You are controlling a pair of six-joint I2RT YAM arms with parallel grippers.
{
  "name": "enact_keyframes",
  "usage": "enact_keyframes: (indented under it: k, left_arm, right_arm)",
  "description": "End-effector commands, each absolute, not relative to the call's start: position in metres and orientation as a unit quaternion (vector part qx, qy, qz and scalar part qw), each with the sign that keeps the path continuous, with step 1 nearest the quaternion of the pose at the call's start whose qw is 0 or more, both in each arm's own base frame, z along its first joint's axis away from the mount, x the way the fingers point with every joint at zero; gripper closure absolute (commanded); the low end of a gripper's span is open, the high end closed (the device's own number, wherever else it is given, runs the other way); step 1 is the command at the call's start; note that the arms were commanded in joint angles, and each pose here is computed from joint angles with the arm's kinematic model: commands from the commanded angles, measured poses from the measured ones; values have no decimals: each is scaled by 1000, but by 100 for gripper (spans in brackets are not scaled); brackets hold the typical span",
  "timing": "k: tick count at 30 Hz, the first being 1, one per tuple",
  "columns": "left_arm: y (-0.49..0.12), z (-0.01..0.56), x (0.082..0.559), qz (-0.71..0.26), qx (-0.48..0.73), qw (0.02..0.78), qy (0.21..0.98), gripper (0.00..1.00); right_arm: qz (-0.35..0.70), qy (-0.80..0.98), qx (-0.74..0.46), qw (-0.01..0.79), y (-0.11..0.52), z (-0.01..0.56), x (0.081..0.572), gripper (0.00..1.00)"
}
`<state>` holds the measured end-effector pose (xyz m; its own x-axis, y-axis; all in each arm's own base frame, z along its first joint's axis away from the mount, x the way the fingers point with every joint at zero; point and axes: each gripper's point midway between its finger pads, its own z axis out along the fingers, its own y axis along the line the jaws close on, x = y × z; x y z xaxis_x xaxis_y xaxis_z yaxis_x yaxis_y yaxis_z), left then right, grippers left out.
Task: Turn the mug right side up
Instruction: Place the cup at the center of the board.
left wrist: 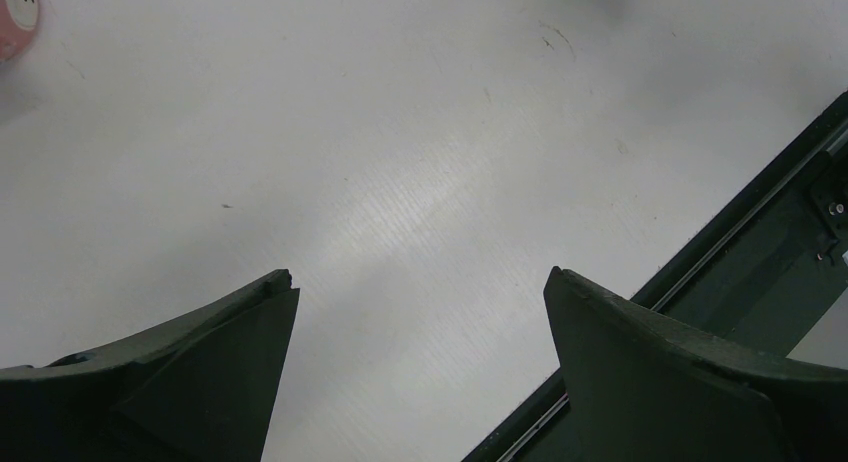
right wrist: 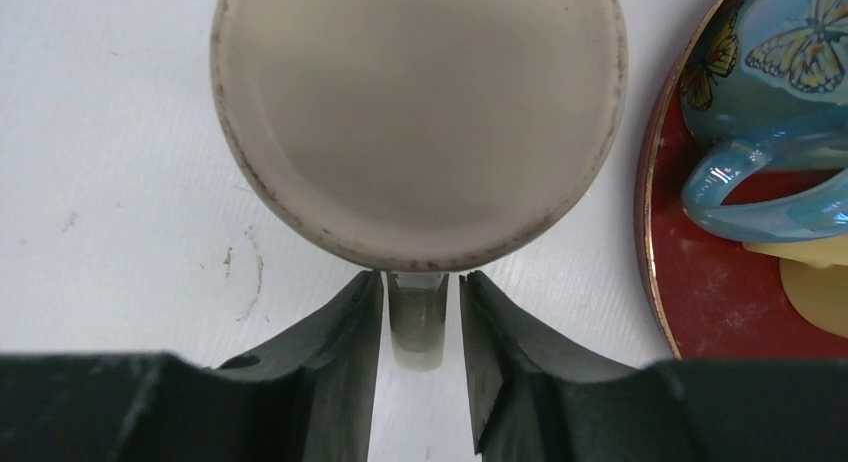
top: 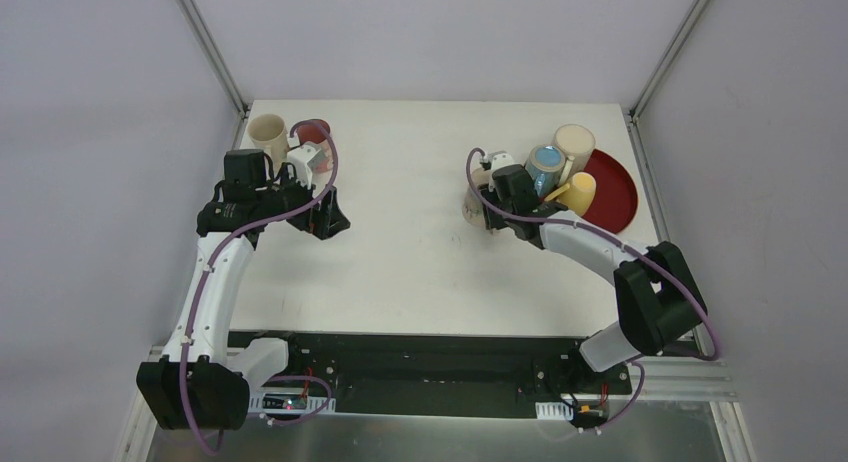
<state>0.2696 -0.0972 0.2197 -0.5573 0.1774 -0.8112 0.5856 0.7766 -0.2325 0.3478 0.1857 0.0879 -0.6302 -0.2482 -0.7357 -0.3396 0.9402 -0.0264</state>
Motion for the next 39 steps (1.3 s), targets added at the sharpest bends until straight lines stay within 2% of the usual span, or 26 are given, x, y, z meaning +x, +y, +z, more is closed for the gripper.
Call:
enact_keyframes:
  k: [1,4,6,23,34,39]
  left_arm:
    - [-101,228,269,-255,240,432,831,0]
    - [-101,228,269,-255,240,432,831,0]
    - [-101,228,268,-255,240,432,831,0]
    - [-101,228,269,-256,241,433,830,0]
    - [-102,228,268,-258,241,432,830,0]
    - [-102,228,268,-258,243,433,829,0]
  right_arm:
    - [40,906,-166,388,183,97,351,54]
    - [41,907,-171,383,186,101,354,45]
    - [40,908,-173,379,188,101,356,43]
    - [18,926,-197,321,190,94,358,45]
    - [-2,925,-198,324,186,91,365,57]
    - [-9,922,-201,330,185,93,369,75]
